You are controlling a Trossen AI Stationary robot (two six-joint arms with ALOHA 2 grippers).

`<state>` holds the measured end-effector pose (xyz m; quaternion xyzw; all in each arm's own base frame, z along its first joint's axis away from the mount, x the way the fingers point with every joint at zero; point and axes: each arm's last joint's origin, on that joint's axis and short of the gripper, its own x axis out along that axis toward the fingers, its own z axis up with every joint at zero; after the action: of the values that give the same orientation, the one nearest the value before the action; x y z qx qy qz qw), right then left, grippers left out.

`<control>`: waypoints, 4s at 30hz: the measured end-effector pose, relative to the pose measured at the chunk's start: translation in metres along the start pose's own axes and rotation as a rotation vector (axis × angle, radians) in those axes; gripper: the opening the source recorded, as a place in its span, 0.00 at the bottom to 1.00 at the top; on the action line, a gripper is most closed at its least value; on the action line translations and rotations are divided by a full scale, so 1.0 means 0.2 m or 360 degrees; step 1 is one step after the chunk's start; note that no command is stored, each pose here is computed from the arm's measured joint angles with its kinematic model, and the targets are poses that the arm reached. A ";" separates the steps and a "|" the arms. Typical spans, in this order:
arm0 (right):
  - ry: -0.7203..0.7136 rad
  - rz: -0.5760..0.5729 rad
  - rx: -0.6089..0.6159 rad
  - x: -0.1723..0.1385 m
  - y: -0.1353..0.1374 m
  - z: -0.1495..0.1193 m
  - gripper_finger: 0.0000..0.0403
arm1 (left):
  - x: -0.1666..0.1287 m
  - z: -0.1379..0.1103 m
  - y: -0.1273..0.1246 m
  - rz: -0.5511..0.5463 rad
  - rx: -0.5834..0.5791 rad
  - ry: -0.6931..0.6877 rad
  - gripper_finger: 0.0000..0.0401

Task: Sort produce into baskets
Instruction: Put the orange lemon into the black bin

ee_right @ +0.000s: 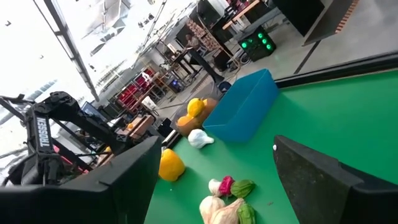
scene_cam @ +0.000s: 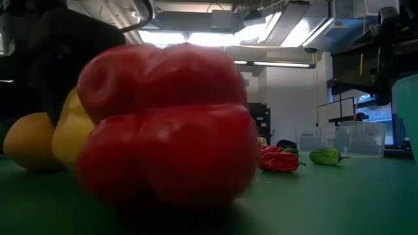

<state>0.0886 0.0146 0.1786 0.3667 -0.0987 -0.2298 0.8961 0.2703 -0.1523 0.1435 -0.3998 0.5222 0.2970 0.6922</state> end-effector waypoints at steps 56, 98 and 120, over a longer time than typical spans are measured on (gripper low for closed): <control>0.0018 -0.0069 -0.0023 0.00 -0.02 -0.02 0.75 | -0.85 1.08 1.12 0.0774 -0.0898 -0.1042 0.64; -0.0114 -0.0194 0.0044 0.00 -0.04 -0.01 0.75 | -0.44 1.48 1.34 0.0645 -0.0811 -0.0704 0.73; -0.0113 -0.0194 0.0042 0.00 -0.04 -0.01 0.75 | -0.58 1.47 1.30 0.0561 -0.0772 -0.0809 0.76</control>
<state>0.0863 0.0113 0.1727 0.3753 -0.1110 -0.2956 0.8715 0.1661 0.2333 0.2310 -0.3696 0.3096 0.6156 0.6234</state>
